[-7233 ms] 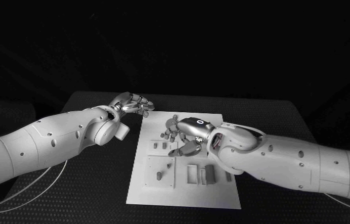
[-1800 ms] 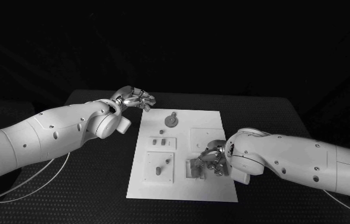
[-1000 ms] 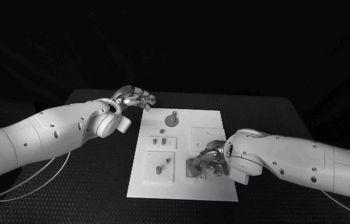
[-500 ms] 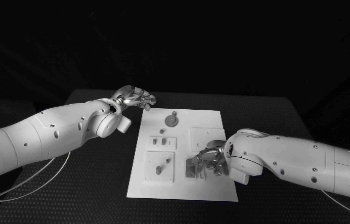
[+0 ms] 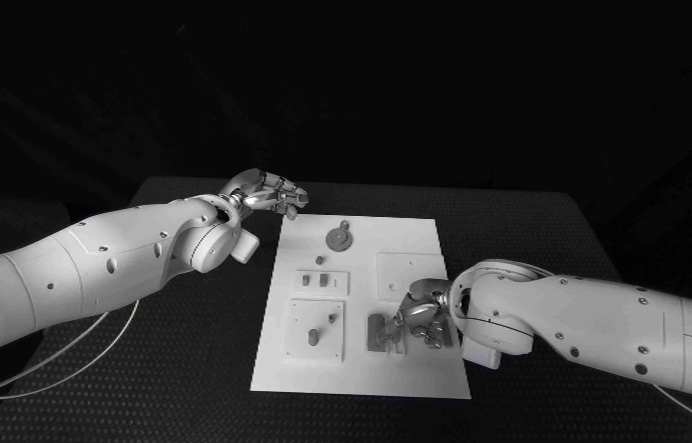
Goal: Assemble the parts on the task board
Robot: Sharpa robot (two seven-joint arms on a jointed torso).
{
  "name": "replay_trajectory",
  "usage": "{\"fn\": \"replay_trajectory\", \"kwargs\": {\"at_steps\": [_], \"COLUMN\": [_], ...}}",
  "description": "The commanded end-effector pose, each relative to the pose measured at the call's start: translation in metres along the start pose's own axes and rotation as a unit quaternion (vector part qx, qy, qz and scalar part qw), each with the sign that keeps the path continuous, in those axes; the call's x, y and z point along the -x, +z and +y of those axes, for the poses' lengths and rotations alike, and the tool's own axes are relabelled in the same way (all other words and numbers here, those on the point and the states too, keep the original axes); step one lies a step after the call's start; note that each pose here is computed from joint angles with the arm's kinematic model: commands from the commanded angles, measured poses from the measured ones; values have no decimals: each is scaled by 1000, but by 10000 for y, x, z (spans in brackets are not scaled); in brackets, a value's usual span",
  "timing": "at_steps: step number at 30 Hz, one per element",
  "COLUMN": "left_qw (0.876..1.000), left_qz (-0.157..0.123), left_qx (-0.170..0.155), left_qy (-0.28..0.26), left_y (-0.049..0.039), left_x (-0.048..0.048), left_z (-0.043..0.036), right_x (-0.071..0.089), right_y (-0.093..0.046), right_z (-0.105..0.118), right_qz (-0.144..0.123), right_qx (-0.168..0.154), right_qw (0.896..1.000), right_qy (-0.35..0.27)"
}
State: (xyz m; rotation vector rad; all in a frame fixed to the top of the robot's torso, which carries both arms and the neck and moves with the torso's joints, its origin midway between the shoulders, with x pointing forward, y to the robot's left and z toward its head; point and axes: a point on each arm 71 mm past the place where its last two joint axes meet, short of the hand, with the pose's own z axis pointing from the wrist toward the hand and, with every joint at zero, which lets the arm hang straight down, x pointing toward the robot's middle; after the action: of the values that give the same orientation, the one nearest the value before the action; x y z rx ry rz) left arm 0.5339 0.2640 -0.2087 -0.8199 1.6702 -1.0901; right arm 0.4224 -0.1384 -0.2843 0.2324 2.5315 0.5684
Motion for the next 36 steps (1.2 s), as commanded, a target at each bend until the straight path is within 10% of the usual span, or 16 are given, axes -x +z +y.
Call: {"fn": "replay_trajectory", "kwargs": {"at_steps": [1,36], "left_qw": [1000,1000], "left_qz": [5,5], "left_qx": [-5,-5], "left_qy": [-3,-4], "left_y": [2,-7], "left_x": [-12,-6], "left_z": [-17,-14], "right_x": [-36,1], "right_y": [-10,80], "right_z": [52,50], "right_qz": [11,-24], "right_qx": [26,-18], "right_qw": [999,998], "right_qy": [-31,-59]}}
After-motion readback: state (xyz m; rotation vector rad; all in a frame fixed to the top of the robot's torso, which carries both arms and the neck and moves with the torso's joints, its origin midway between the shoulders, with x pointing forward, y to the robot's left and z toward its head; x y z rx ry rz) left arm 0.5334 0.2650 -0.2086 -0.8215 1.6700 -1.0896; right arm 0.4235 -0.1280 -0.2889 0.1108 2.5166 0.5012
